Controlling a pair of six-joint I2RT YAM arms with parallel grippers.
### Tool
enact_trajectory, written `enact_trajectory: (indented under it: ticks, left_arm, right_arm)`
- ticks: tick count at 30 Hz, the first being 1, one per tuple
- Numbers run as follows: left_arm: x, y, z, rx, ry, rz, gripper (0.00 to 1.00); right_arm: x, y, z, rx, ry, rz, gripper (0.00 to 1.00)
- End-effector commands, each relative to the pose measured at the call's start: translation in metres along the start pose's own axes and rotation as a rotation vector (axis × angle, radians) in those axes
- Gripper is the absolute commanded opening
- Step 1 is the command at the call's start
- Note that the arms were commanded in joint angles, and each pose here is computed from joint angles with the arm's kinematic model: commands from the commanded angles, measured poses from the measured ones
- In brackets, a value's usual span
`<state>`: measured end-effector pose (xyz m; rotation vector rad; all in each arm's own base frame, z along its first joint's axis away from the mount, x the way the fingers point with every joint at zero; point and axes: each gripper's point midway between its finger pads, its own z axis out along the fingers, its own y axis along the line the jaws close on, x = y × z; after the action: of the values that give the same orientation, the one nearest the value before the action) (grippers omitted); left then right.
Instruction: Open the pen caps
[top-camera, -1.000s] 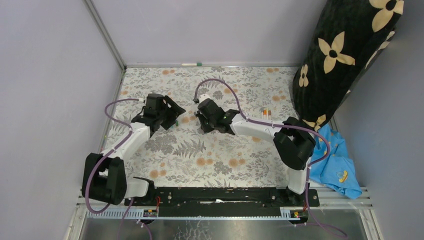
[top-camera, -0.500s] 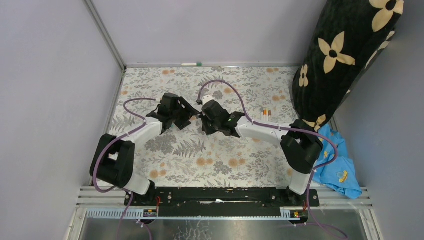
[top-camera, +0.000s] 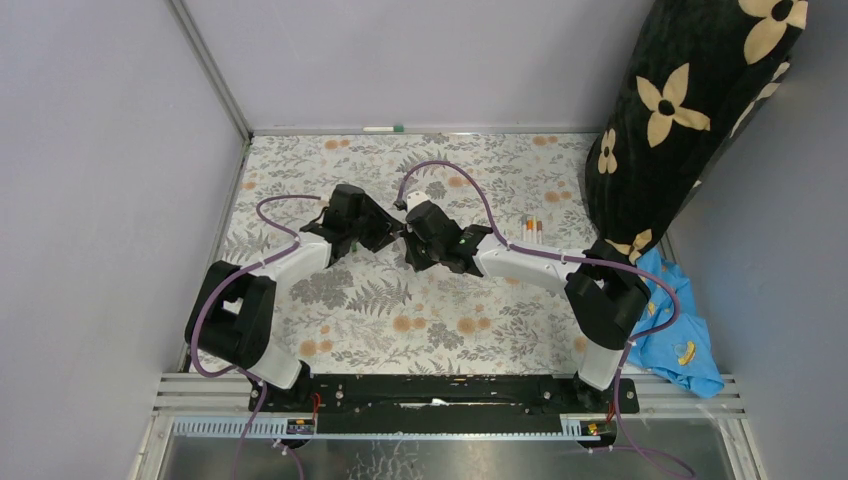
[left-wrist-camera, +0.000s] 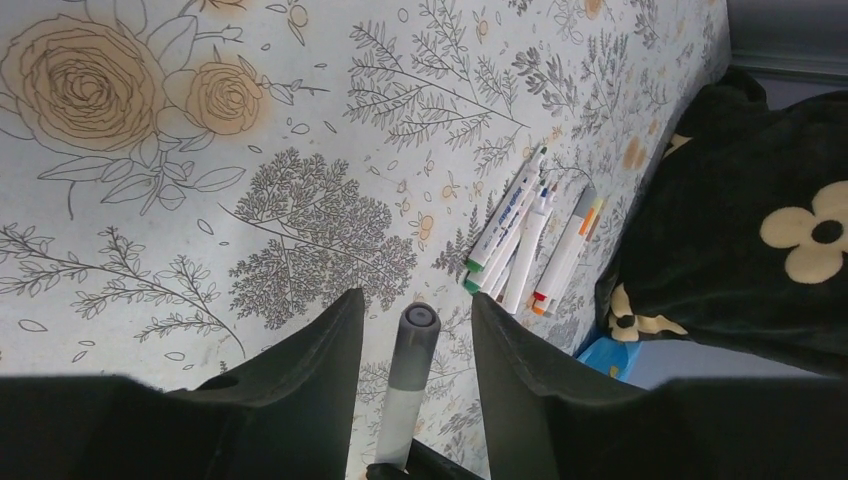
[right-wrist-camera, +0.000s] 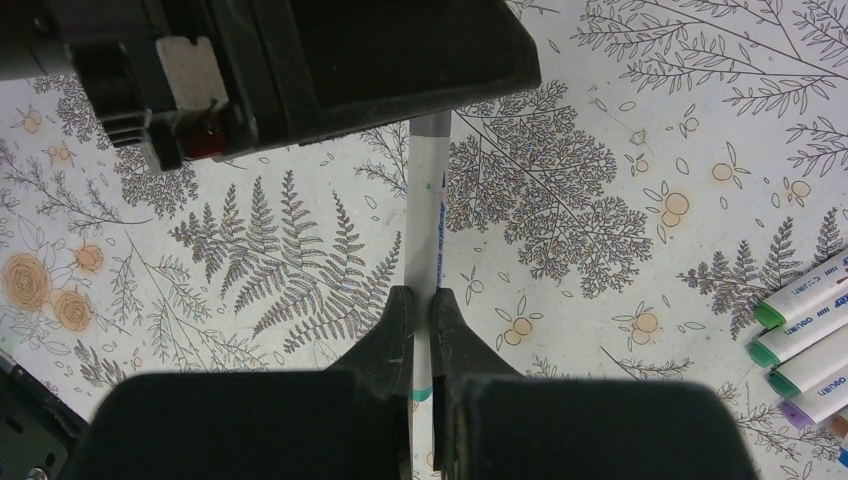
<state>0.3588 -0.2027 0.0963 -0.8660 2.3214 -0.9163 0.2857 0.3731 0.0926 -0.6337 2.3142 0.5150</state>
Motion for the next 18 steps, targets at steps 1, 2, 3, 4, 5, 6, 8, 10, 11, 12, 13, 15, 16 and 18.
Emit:
enact_trajectory:
  ticks: [1, 2, 3, 4, 5, 6, 8, 10, 11, 12, 13, 15, 16, 18]
  left_arm:
    - [-0.0042, -0.0252, -0.0001, 0.079, -0.012, 0.019, 0.48]
    - [-0.0039, -0.0247, -0.0001, 0.079, -0.011, 0.020, 0.46]
    - [-0.0037, -0.0240, 0.0001, 0.077, -0.011, 0.022, 0.43]
    - [-0.0032, -0.0228, -0.0001, 0.074, -0.010, 0.021, 0.42]
    - [-0.0034, -0.0231, -0.0003, 0.075, -0.010, 0.023, 0.41]
    - [-0.0030, -0.0222, -0.0003, 0.074, -0.010, 0.024, 0.39]
    - [-0.0022, -0.0224, -0.0006, 0.075, -0.008, 0.027, 0.36]
    - [-0.0018, -0.0219, -0.0005, 0.075, -0.007, 0.029, 0.34]
    - [-0.0020, -0.0221, -0.0007, 0.075, -0.007, 0.031, 0.33]
    - [-0.0017, -0.0213, -0.0007, 0.074, -0.006, 0.032, 0.32]
    - [-0.0013, -0.0213, -0.0006, 0.074, -0.005, 0.034, 0.31]
    - [-0.0006, -0.0214, -0.0005, 0.075, 0.000, 0.037, 0.27]
    - [0.0002, -0.0207, -0.0001, 0.074, 0.003, 0.041, 0.26]
    - [0.0018, -0.0199, 0.0011, 0.073, 0.014, 0.046, 0.26]
  right_arm:
    - [-0.0236, 0.0072, -0.0150, -0.030, -0.076, 0.008, 0.00]
    - [-0.0234, 0.0072, -0.0152, -0.030, -0.076, 0.009, 0.00]
    - [-0.0226, 0.0068, -0.0152, -0.029, -0.073, 0.009, 0.00]
    - [-0.0225, 0.0068, -0.0152, -0.029, -0.073, 0.009, 0.00]
    - [-0.0221, 0.0064, -0.0154, -0.027, -0.073, 0.010, 0.00]
    - [-0.0217, 0.0059, -0.0156, -0.026, -0.073, 0.009, 0.00]
    - [-0.0203, 0.0050, -0.0157, -0.022, -0.071, 0.009, 0.00]
    - [-0.0194, 0.0043, -0.0156, -0.020, -0.068, 0.009, 0.00]
    - [-0.0195, 0.0036, -0.0156, -0.017, -0.068, 0.009, 0.00]
    - [-0.0195, 0.0037, -0.0160, -0.017, -0.069, 0.008, 0.00]
    - [-0.0198, 0.0032, -0.0160, -0.015, -0.069, 0.008, 0.00]
    - [-0.0198, 0.0026, -0.0162, -0.013, -0.069, 0.008, 0.00]
    - [-0.0207, 0.0024, -0.0166, -0.011, -0.071, 0.009, 0.00]
    - [-0.0219, 0.0018, -0.0169, -0.009, -0.074, 0.008, 0.00]
